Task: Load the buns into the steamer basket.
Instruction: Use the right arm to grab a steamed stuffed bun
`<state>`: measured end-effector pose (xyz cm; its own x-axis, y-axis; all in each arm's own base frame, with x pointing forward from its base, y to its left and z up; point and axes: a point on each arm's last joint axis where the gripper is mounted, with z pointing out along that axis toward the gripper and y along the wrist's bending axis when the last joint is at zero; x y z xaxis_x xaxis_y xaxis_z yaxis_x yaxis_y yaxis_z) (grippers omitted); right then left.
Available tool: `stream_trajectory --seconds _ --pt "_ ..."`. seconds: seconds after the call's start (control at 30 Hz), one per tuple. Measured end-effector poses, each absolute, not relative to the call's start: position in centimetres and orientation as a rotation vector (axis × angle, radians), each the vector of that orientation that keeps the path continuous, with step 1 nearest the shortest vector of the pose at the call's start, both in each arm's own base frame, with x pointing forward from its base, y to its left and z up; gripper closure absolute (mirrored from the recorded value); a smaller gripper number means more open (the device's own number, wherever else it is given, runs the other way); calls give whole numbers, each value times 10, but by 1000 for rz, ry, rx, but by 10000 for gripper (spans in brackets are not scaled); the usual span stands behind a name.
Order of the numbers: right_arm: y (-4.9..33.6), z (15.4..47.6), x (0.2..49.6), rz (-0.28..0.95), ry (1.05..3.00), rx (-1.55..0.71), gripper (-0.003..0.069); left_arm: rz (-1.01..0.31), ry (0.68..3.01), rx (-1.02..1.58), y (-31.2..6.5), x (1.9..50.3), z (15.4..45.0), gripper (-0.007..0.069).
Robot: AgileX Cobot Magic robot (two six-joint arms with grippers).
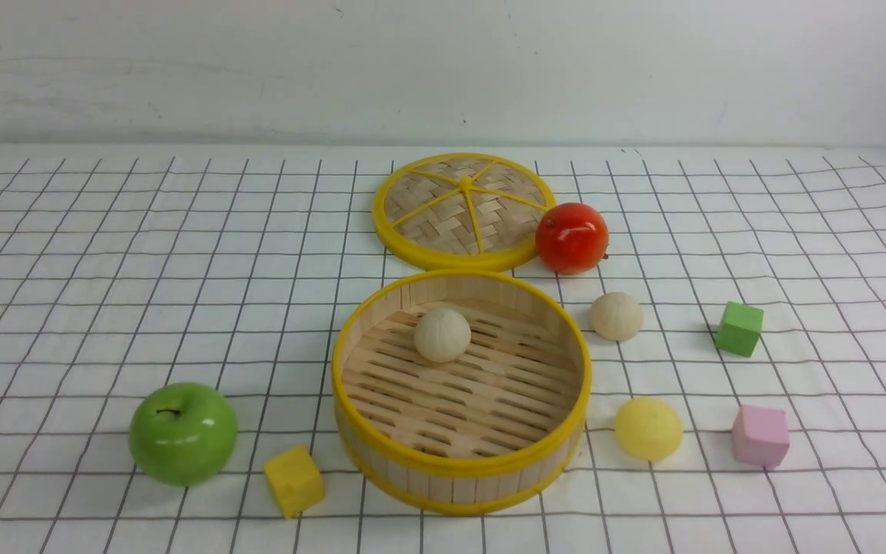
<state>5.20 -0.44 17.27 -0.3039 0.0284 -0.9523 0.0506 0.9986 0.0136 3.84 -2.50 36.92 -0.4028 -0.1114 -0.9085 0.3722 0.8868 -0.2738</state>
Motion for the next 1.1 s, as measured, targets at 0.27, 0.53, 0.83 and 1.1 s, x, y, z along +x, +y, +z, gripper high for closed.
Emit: stream_trajectory --seconds 0.27,0.53,0.83,1.1 --pt "-4 173 52 -22 1880 57 418 -532 1918 192 -25 38 369 638" --pt "-4 173 52 -22 1880 57 418 -535 1824 176 -27 46 369 638" --pt "-4 173 52 -22 1880 57 418 -385 1576 0 -18 72 309 638" --pt "-4 173 52 -22 1880 57 418 -197 1593 -169 -2 63 232 638"
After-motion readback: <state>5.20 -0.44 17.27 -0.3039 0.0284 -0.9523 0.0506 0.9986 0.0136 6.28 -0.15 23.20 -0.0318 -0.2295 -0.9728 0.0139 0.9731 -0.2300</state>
